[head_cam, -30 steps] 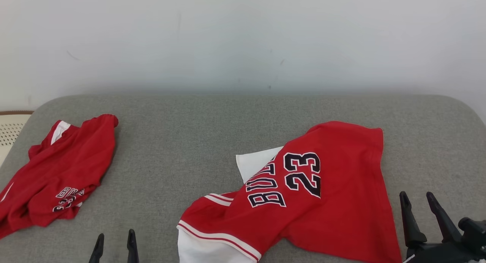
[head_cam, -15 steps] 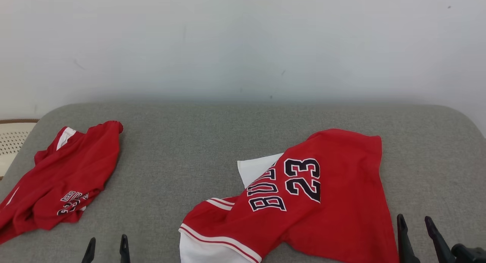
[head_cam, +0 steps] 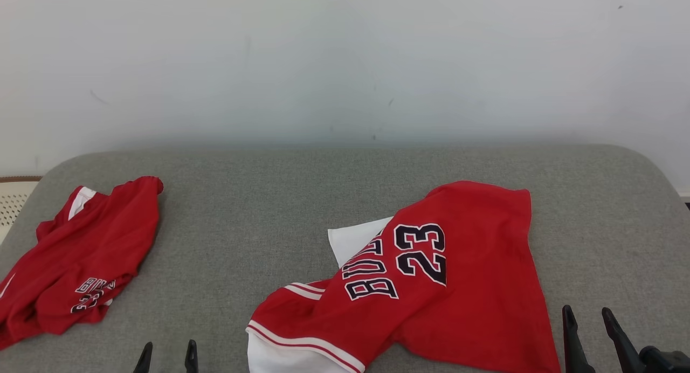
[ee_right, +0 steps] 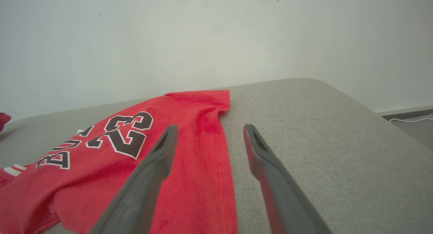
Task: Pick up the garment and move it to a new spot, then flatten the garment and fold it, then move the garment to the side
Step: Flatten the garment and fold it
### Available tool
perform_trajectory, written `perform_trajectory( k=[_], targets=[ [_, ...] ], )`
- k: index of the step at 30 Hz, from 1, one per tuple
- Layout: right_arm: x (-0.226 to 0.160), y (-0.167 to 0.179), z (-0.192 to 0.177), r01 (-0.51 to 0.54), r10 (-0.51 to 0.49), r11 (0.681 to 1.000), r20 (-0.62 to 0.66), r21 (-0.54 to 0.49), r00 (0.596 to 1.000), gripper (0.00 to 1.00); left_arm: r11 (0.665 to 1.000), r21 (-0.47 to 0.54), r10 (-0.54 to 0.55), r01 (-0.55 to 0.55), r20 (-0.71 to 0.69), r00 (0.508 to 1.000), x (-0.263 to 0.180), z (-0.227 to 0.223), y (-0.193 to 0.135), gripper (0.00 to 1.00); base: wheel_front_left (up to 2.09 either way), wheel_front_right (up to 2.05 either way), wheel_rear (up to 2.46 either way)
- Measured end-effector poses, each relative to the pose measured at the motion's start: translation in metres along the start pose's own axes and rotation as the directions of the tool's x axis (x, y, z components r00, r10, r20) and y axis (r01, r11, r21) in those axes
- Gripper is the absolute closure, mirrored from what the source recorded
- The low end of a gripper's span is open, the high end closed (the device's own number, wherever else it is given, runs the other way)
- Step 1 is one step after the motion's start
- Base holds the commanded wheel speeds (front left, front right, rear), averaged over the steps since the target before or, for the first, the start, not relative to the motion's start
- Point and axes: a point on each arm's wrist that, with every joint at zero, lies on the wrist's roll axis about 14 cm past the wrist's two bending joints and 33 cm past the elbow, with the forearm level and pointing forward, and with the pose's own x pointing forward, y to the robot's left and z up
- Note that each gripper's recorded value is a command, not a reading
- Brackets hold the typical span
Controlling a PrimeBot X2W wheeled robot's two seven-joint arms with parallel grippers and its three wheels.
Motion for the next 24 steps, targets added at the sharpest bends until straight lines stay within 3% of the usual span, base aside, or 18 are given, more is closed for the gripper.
perform_trajectory(
  k=[24],
  targets=[
    [0.0012,0.0008,-0.0039,-0.005,0.005,1.0,-0.023,-0.004,1.0,0.0,1.0,0.022,-0.015,0.015,-0.029,0.999,-0.0007,-0.0093,-0.001,0.0,0.0,0.0,0.0]
  ],
)
